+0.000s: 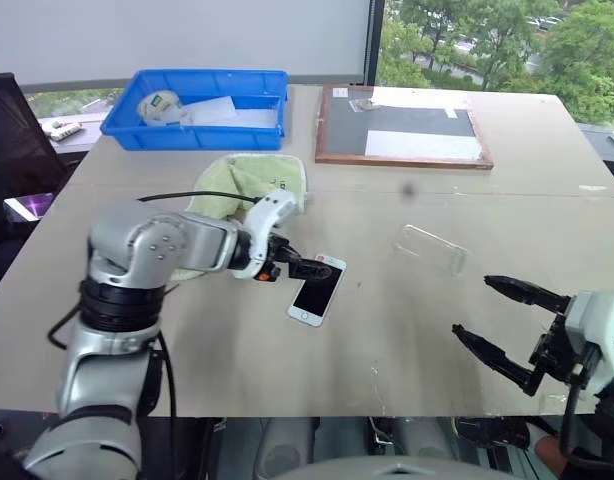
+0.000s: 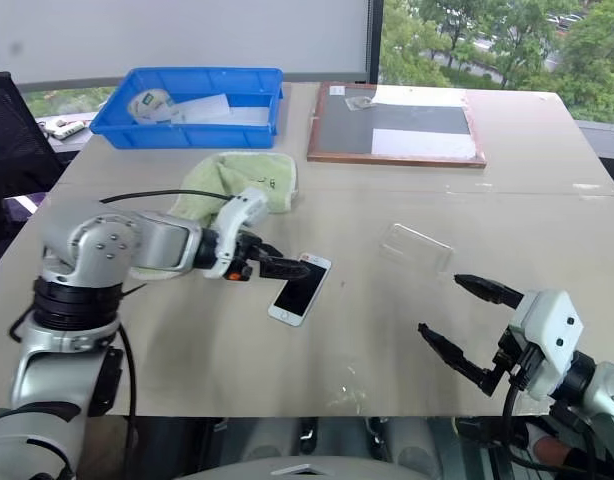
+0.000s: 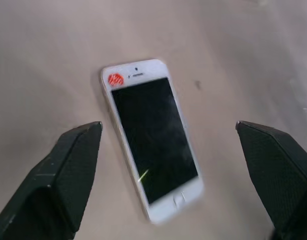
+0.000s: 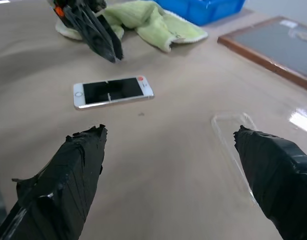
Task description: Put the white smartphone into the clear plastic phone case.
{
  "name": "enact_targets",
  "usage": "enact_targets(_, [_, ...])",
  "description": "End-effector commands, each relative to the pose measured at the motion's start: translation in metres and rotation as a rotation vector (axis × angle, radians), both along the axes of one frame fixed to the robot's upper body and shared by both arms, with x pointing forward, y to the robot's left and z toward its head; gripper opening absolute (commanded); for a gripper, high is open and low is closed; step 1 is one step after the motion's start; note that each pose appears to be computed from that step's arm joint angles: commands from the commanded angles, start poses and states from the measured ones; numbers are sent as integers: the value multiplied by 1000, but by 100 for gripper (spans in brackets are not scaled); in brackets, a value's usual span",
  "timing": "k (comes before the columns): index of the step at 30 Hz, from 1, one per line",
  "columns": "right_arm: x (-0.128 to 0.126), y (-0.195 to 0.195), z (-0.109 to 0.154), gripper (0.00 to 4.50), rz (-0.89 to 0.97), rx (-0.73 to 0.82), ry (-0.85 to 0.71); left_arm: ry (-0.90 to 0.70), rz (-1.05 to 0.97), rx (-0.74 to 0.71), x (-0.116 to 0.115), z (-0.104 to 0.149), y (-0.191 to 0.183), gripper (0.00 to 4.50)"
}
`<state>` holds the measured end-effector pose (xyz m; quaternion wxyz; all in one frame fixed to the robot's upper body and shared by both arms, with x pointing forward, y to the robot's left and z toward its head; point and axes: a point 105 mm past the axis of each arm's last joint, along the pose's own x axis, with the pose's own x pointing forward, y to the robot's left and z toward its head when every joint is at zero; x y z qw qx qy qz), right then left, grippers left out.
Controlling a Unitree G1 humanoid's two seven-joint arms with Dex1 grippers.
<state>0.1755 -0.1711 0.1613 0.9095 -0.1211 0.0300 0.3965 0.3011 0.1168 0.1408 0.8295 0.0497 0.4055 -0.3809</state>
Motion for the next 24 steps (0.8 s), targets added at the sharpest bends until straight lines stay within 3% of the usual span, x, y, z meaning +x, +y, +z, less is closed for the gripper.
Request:
enact_targets(1, [-3,0,11,450,-10,-21,-56,-56,-110,-21,-6,18,-15,442])
enact_targets(5, [-4,1,10,450,-19,-27,-56,-153,-227,-87,-5,29,-22,442])
enact_targets(9, [-4,4,10,450,-26,-23,-61,-371,-553,-227,-15,48,-25,442])
enact_targets(11, [-3,4,8,450,-29,-23,-63,-456,-751,-194,-11,49,-14,442])
enact_targets(16, [0,6,9,450,-36,-21,-80,-497,-1067,-84,3,38,3,442])
enact_targets(24, [-5,9,6,450,-55,-19,-81,-544,-1318,125,21,13,8,442])
